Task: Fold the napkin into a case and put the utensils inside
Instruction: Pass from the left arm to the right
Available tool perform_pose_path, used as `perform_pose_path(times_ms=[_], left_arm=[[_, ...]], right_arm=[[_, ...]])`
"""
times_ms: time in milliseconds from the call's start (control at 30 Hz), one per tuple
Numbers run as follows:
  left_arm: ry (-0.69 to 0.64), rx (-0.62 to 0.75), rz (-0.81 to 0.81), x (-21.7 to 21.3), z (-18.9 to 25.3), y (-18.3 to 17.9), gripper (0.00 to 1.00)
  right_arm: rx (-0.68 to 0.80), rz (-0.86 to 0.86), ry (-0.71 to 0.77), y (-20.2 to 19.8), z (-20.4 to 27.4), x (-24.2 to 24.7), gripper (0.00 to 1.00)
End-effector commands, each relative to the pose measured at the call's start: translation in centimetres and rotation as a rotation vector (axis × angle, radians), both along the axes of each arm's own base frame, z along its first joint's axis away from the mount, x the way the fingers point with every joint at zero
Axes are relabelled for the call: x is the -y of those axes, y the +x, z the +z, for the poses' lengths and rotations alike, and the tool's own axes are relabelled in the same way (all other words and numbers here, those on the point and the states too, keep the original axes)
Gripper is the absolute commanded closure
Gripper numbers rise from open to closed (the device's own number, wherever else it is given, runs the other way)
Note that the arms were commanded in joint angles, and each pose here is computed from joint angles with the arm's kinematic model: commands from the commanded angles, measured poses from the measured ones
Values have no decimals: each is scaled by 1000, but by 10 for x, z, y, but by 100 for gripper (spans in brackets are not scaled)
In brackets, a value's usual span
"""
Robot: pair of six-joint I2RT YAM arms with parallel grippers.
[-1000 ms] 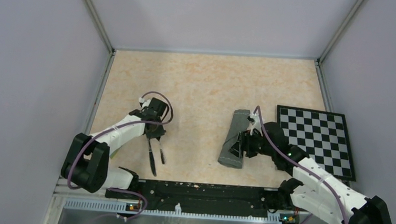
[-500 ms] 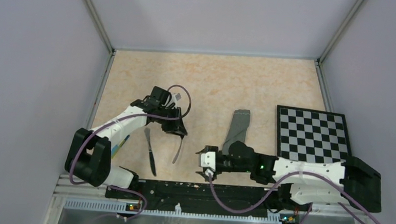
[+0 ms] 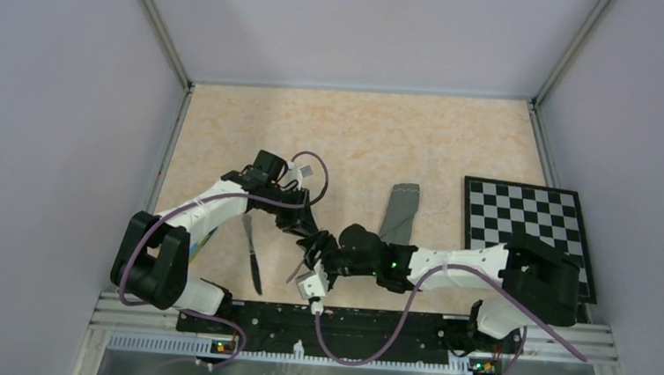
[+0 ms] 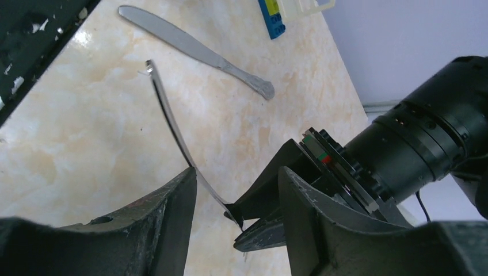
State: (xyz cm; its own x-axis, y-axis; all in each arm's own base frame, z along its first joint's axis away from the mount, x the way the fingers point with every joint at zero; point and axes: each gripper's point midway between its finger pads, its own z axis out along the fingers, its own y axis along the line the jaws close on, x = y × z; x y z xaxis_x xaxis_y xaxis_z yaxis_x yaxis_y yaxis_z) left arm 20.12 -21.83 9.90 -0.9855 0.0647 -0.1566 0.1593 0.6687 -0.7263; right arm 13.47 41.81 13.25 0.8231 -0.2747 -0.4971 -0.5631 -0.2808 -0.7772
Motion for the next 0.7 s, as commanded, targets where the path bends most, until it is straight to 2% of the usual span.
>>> perform_pose_path(times_ms=[0, 300, 433, 567, 633, 667], left_arm=[[-53, 8, -54, 5, 3, -5, 100], [-48, -8, -69, 5, 1, -4, 100], [-52, -14, -71, 6, 2, -4, 100], [-54, -11, -70, 6, 6, -4, 100], [-60, -2, -73, 6, 9, -5, 93], [-60, 6, -70, 6, 11, -4, 85]], right_arm=[[110, 69, -27, 3, 5, -14, 48], [134, 95, -98, 4, -16, -18, 55], [129, 90, -91, 5, -19, -21, 69], [114, 60, -75, 9, -20, -23, 89], [85, 35, -65, 10, -19, -24, 100], [63, 17, -62, 11, -18, -24, 100]])
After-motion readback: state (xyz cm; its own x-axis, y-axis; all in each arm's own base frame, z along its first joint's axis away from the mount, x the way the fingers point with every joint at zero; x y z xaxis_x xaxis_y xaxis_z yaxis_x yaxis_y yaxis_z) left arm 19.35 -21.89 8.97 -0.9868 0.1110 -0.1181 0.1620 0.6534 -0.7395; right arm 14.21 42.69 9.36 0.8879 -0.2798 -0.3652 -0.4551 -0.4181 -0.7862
